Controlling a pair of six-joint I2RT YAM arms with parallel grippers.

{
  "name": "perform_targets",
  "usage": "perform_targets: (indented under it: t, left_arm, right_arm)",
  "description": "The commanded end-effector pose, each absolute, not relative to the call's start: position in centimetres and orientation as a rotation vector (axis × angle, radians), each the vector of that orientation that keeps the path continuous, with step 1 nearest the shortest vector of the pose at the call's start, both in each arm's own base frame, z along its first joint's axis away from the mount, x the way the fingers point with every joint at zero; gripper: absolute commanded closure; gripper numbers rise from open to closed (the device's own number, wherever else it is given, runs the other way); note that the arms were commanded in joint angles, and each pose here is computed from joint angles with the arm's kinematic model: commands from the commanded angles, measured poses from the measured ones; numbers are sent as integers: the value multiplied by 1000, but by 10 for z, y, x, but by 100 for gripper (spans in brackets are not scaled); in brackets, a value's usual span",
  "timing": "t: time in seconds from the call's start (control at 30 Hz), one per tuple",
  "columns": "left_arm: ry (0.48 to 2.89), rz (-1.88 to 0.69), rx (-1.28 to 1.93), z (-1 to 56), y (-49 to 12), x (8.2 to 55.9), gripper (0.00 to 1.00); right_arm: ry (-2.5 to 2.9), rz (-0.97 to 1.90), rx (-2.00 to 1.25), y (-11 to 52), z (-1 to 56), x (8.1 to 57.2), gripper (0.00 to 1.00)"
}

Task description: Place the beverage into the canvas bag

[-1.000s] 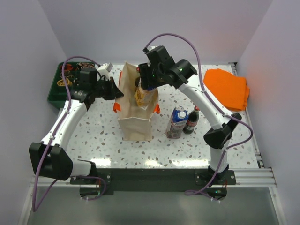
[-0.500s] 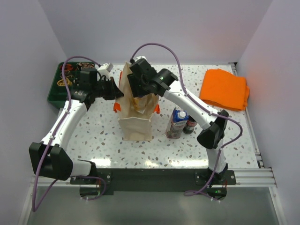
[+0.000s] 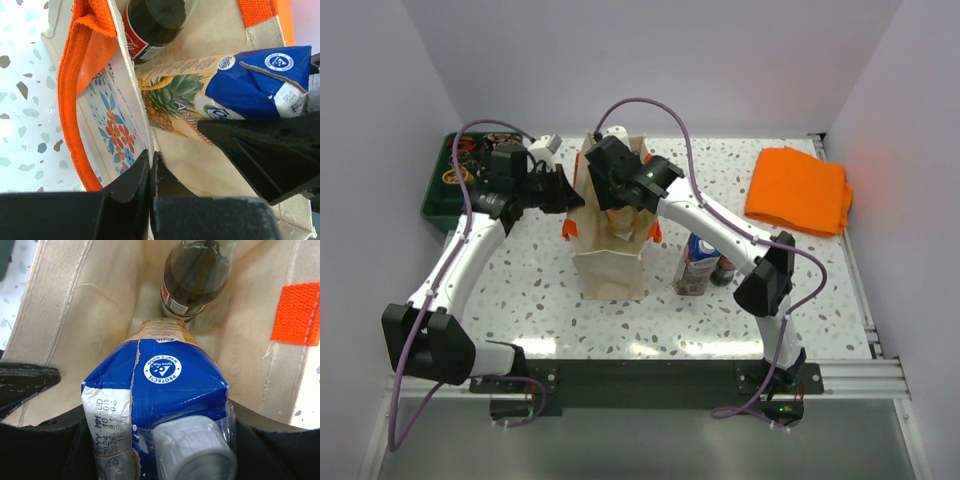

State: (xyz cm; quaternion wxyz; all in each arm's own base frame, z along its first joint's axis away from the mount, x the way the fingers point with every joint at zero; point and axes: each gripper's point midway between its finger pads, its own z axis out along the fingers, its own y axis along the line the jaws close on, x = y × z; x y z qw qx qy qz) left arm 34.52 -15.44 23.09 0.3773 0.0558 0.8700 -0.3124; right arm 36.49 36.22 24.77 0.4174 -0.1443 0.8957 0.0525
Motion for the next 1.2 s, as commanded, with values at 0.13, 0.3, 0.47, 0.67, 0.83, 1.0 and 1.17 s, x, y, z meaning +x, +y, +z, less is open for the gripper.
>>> perform_targets:
  t: [0.13,0.3,0.47,0.67,0.83,1.0,1.17]
  left_arm:
    - [2165,-847,207,249,-162,337,100]
    - [2160,-852,217,251,-163,334,100]
    - [2163,-850,224,251,-162,332,100]
    - [2160,-851,230,252,-163,329,100]
    - [2163,-847,229,252,-162,328,100]
    - [2167,-848,224,249,-162,326,100]
    - [2169,-851,225,249,-162,326,97]
  right_arm:
    - [1883,260,-22,370,355,413,100]
    - [1894,245,-13,373,342,417,100]
    - [1893,235,1,375,334,420,100]
    - [1903,211,5,375,323,424,100]
    - [1927,205,9,374,310,428,100]
    - [1953,180,5,368,298,432,100]
    - [1989,172,6,365,282,433,99]
